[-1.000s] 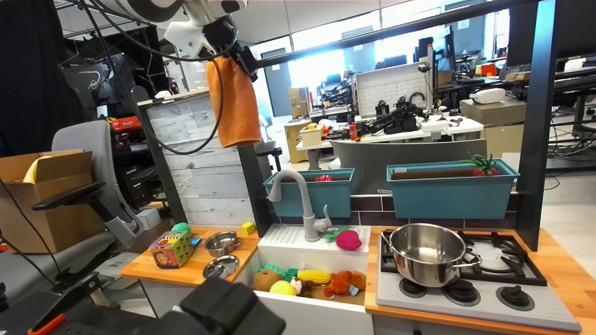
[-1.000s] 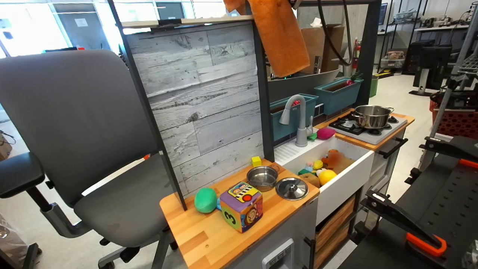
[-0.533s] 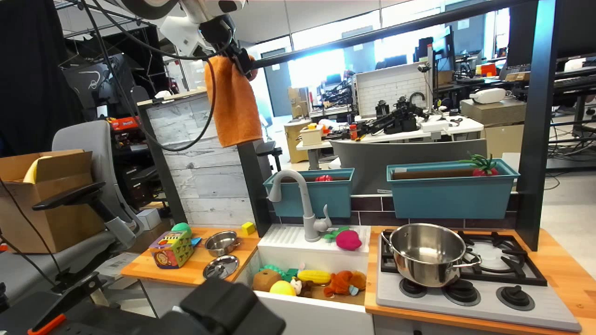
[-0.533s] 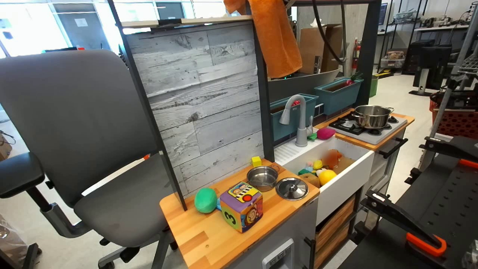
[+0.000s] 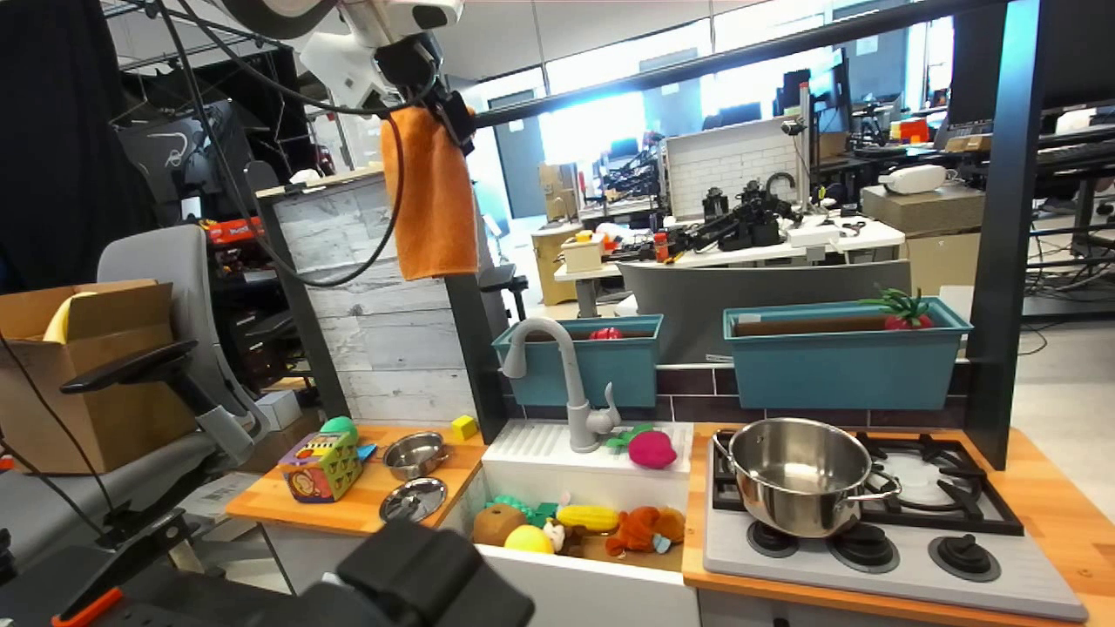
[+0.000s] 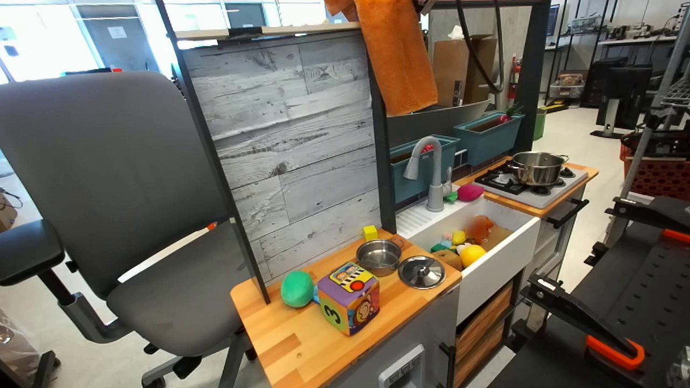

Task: Move the pee plush toy and pick up the cloth and drop it on the counter, then pick up the pink plush toy from the sink and put it in the pot

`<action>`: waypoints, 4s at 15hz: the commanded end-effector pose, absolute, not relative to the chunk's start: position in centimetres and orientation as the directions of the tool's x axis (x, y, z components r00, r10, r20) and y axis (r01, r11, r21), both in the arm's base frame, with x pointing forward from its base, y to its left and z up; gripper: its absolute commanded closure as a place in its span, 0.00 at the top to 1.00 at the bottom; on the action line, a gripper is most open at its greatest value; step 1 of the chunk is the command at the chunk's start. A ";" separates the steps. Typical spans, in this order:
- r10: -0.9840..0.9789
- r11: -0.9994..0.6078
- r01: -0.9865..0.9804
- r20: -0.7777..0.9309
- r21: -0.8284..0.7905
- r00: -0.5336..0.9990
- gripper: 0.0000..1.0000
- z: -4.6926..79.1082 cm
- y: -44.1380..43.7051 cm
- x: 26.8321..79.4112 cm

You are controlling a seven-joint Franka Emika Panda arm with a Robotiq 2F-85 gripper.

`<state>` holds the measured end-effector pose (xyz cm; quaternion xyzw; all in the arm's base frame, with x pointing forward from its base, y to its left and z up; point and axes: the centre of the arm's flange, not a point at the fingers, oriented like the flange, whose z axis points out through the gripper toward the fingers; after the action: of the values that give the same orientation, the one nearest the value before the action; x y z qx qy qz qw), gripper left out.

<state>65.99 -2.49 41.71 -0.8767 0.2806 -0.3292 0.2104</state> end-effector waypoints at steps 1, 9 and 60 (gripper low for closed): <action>-0.555 -0.799 -0.337 0.393 -0.498 0.733 1.00 38.5 -1.1 61.1; -0.440 -0.866 -0.275 0.377 -0.417 0.815 0.75 36.1 0.4 56.5; -0.761 -0.643 -0.735 0.075 -0.214 0.644 1.00 9.6 -17.4 71.8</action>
<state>69.02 -18.55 11.46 -0.8967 0.4312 -0.0630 0.0777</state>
